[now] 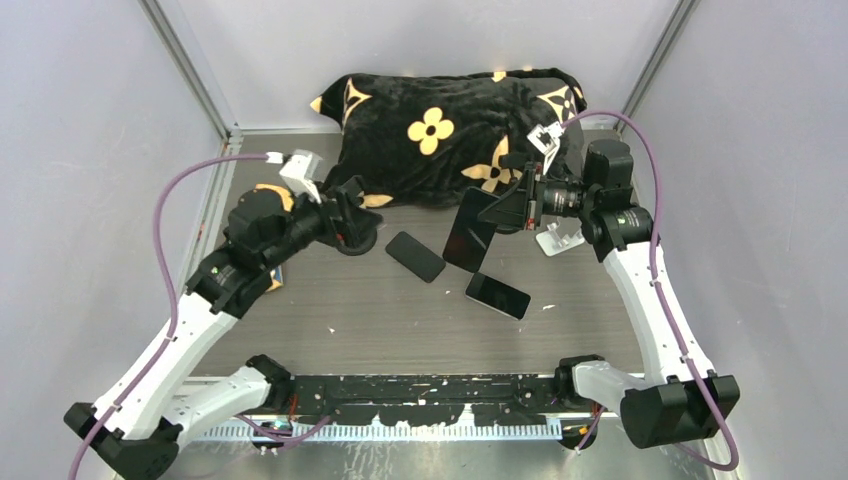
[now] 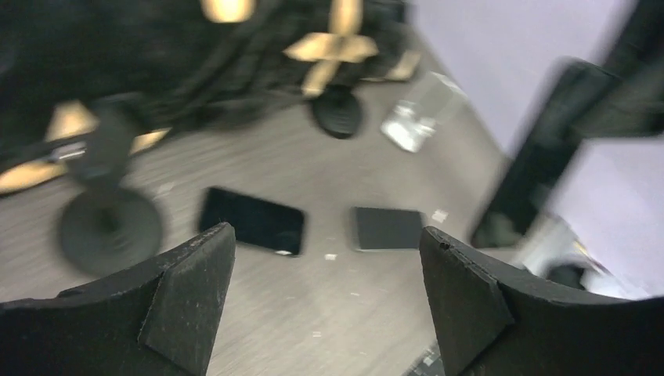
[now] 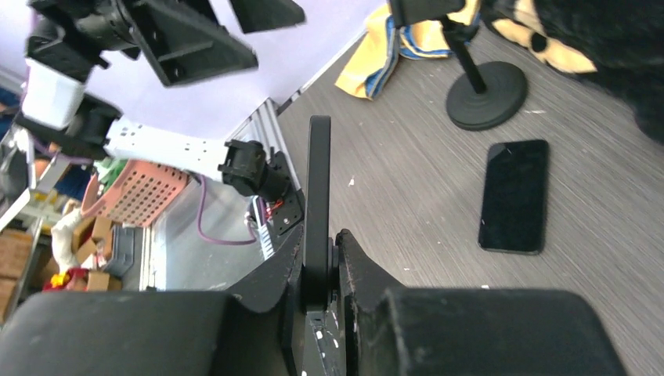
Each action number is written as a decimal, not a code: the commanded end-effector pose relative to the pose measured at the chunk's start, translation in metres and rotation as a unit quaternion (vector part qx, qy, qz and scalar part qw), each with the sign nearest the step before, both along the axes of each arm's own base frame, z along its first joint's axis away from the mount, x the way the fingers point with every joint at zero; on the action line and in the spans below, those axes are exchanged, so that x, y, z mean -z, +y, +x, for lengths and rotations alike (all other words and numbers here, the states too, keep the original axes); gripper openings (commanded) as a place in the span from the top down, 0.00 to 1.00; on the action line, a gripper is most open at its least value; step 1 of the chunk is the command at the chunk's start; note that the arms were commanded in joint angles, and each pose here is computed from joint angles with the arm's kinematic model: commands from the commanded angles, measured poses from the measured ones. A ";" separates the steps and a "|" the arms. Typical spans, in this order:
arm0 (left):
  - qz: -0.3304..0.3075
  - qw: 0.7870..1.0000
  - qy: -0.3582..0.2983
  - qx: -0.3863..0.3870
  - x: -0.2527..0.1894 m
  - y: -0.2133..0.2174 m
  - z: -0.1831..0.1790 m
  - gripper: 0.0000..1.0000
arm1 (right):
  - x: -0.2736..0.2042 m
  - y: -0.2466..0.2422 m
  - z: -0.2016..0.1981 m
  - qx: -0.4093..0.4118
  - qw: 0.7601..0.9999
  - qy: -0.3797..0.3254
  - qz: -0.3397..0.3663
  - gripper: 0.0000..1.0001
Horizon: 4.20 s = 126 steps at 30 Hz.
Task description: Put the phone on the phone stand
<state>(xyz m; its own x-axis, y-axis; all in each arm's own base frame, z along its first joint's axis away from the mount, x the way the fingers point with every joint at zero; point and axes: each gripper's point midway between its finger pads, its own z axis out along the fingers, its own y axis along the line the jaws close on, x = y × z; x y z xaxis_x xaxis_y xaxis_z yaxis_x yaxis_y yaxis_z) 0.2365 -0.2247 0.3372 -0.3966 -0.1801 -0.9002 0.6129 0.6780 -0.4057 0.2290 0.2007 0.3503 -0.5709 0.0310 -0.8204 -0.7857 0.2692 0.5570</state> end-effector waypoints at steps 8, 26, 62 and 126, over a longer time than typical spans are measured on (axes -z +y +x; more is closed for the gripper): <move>0.157 0.910 0.137 -0.359 0.060 0.114 0.074 0.36 | -0.005 -0.011 0.002 0.035 0.999 -0.034 0.002 0.99; 0.227 0.860 0.215 -0.403 0.078 0.098 0.123 0.56 | -0.006 -0.013 0.003 0.042 0.998 -0.035 0.006 0.99; 0.200 0.972 0.098 -0.072 0.049 0.034 0.061 1.00 | -0.019 -0.007 -0.004 0.008 0.999 -0.051 0.016 0.99; 0.119 0.961 -0.039 0.245 0.024 -0.060 -0.053 0.99 | 0.016 0.109 -0.075 -0.228 0.927 -0.299 0.008 0.99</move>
